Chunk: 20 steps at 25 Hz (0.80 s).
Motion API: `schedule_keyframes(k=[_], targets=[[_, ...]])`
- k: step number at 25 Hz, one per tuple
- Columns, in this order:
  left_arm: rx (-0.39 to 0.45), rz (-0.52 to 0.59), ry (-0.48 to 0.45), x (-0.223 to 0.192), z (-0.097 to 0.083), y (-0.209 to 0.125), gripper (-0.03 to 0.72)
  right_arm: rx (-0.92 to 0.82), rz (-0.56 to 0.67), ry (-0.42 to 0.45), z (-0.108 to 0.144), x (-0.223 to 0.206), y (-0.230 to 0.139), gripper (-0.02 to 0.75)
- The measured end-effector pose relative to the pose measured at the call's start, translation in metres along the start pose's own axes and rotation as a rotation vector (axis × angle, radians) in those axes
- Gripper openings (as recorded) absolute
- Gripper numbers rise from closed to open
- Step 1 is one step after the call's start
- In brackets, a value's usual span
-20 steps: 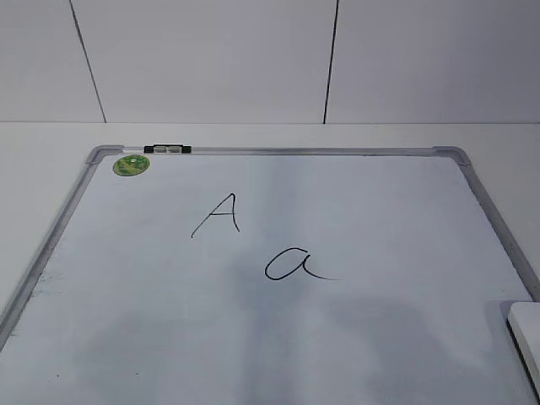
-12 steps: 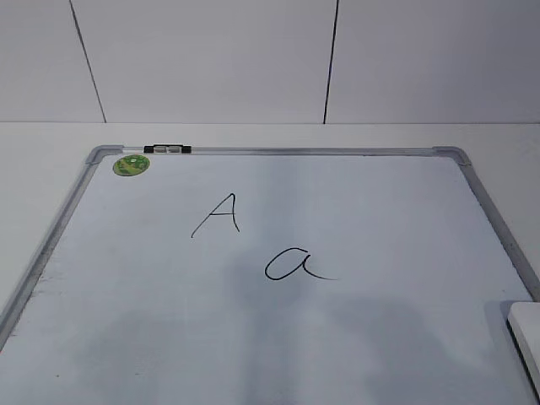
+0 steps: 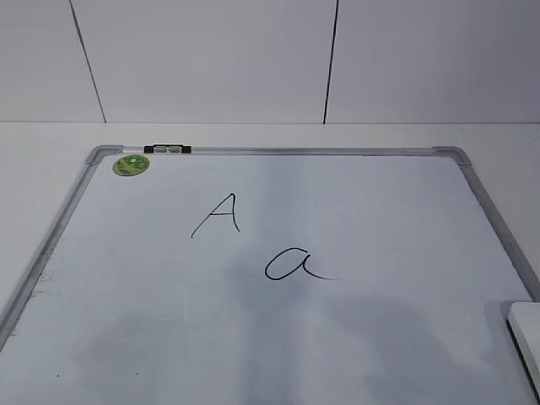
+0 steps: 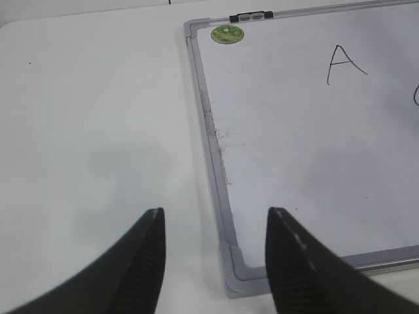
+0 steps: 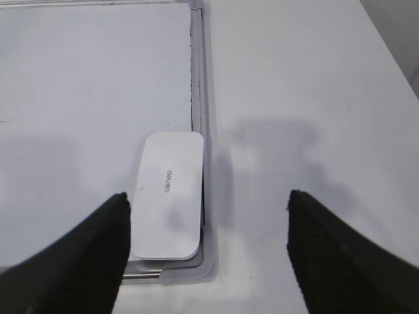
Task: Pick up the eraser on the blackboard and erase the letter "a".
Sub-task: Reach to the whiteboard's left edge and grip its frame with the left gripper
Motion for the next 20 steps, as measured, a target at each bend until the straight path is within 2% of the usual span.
schedule_keyframes(k=[20], targets=[[0.0,0.0,0.0,0.0,0.0,0.0,0.371,-0.006,0.002,0.014,0.0022,-0.0004,0.0011,0.592]])
Point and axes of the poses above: a point on each arm's last joint axis where the gripper is mounted, x pointing back along that axis away from the gripper, z along the wrist's bending axis when the last joint is at zero, y = z × x, the point moved 10 cm from there along -x, pointing out along that axis toward the gripper, and after that the axes turned 13 degrees about x, right-handed, at the moved point
